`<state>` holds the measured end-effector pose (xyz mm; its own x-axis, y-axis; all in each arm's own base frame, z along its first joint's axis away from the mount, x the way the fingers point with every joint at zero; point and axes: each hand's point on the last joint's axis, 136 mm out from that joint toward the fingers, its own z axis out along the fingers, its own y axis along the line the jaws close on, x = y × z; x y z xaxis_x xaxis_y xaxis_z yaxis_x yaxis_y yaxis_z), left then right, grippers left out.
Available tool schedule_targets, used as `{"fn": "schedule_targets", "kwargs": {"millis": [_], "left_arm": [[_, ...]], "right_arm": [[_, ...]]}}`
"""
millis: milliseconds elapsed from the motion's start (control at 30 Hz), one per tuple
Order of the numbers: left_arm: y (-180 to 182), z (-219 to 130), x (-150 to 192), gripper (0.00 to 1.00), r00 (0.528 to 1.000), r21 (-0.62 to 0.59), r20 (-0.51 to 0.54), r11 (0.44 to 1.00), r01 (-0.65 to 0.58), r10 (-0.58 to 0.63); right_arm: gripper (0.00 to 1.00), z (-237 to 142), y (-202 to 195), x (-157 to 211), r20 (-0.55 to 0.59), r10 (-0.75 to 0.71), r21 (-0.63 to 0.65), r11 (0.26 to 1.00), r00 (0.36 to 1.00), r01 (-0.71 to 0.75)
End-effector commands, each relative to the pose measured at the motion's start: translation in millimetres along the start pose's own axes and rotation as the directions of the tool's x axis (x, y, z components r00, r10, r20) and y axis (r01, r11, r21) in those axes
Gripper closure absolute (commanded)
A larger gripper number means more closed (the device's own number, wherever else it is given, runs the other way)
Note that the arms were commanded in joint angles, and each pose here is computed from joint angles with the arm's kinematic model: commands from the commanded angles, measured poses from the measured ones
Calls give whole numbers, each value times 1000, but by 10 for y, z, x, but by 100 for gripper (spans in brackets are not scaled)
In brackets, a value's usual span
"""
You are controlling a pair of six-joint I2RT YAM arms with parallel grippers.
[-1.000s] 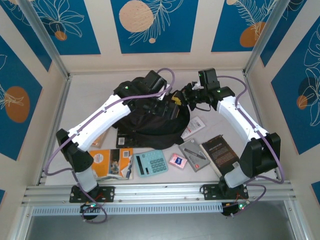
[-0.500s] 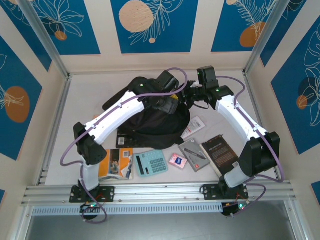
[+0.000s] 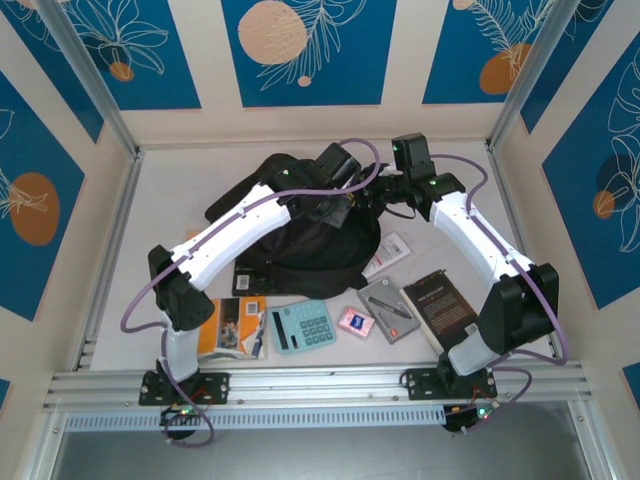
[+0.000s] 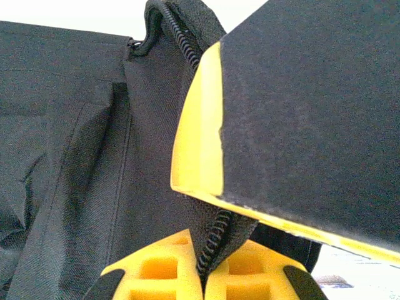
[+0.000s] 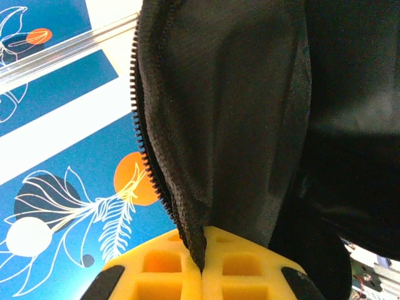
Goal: Pack the student bag
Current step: Open the student bag at the center of the table.
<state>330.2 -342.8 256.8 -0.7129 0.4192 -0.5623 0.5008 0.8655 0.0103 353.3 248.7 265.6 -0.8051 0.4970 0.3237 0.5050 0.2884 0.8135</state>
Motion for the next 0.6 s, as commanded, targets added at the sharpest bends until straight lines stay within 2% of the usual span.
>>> {"fn": "schedule_targets", "kwargs": {"millis": [0,133,233,400,567], "left_arm": [[32,-222,-44,100,1000,34,22,999,5,-6],[154,-328,-80,100,996,59,39,996,74,-76],[269,-421,-128,100,984,125,69,980,157,-167],[504,-495,-184,100,933,208,83,922,327,-350],[617,-651,-312,100,892,265,129,882,390,-434]], "right_arm": [[89,-105,25,135,-19,-41,-2,999,999,41],[63,-305,-32,67,83,-118,66,991,989,113],[52,-504,-75,18,157,-180,98,981,971,167],[47,-768,-122,29,222,-311,124,949,924,290],[47,-875,-530,155,201,-474,277,867,857,414]]}}
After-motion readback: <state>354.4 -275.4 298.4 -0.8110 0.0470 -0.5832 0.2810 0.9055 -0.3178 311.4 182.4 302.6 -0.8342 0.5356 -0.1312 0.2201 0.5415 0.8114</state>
